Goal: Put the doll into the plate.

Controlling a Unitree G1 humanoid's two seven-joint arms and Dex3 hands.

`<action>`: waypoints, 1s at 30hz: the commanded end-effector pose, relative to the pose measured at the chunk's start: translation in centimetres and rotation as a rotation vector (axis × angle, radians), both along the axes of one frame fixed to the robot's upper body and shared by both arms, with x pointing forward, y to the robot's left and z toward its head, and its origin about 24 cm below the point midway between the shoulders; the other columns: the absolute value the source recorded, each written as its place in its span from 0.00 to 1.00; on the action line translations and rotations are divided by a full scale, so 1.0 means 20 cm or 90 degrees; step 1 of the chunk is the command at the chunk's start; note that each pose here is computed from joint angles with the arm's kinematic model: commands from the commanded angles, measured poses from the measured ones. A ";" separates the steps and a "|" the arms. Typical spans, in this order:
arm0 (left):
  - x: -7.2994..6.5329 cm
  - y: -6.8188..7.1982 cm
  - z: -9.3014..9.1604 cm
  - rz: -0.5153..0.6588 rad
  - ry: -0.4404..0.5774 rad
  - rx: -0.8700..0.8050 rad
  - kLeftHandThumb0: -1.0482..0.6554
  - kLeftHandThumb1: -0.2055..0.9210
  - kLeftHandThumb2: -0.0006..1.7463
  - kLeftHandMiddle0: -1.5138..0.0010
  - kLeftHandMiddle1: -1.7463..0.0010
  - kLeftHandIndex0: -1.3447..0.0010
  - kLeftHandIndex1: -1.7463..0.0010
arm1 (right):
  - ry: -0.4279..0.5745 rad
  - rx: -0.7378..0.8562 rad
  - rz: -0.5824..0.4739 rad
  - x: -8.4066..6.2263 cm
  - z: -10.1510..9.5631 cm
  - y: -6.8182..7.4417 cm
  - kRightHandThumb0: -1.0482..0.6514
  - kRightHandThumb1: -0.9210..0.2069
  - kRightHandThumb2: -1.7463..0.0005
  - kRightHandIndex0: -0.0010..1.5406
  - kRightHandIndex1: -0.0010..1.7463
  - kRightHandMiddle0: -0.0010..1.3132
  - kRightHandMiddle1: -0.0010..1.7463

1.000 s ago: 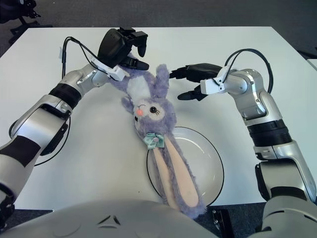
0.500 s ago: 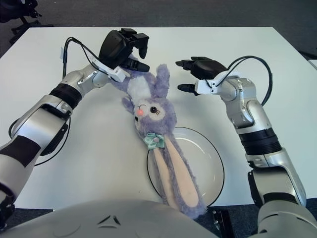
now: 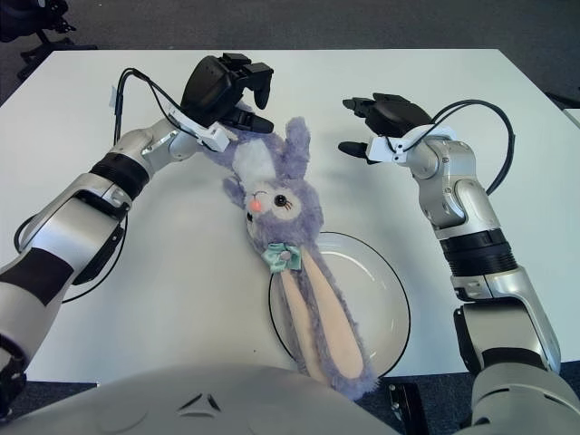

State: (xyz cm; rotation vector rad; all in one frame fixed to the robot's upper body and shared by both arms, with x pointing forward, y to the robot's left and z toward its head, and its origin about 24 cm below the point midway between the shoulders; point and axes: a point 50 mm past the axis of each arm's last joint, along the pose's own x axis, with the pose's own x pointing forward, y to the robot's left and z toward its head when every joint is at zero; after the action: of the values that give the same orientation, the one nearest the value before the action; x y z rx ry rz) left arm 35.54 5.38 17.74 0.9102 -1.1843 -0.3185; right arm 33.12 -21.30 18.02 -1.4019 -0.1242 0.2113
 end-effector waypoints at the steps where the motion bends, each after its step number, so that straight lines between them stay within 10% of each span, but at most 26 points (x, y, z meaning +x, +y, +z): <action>1: 0.00 0.04 0.00 -0.003 -0.007 -0.006 0.41 1.00 0.08 0.33 0.00 0.37 0.00 | -0.042 0.003 -0.031 0.01 0.08 -0.05 0.19 0.00 0.59 0.08 0.01 0.20 0.02; 6: -0.01 0.05 0.01 -0.016 -0.011 -0.015 0.41 1.00 0.08 0.33 0.00 0.37 0.00 | -0.048 0.007 -0.036 0.01 0.08 -0.05 0.19 0.00 0.59 0.08 0.01 0.20 0.02; 10: -0.08 0.12 0.10 -0.169 -0.033 -0.069 0.44 1.00 0.10 0.35 0.00 0.42 0.00 | -0.065 0.024 -0.062 0.02 0.09 -0.09 0.20 0.00 0.60 0.10 0.01 0.21 0.02; 30: -0.12 0.12 0.10 -0.251 0.008 -0.102 0.43 1.00 0.21 0.37 0.00 0.45 0.00 | -0.060 0.024 -0.072 0.03 0.08 -0.11 0.22 0.00 0.62 0.13 0.01 0.23 0.02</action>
State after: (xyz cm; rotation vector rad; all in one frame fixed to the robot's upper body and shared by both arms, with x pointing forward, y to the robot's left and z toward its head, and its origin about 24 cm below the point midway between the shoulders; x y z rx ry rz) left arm 33.18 7.78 19.76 0.5461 -1.3572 -0.5373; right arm 33.71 -23.17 19.08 -1.3711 -0.1189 0.0731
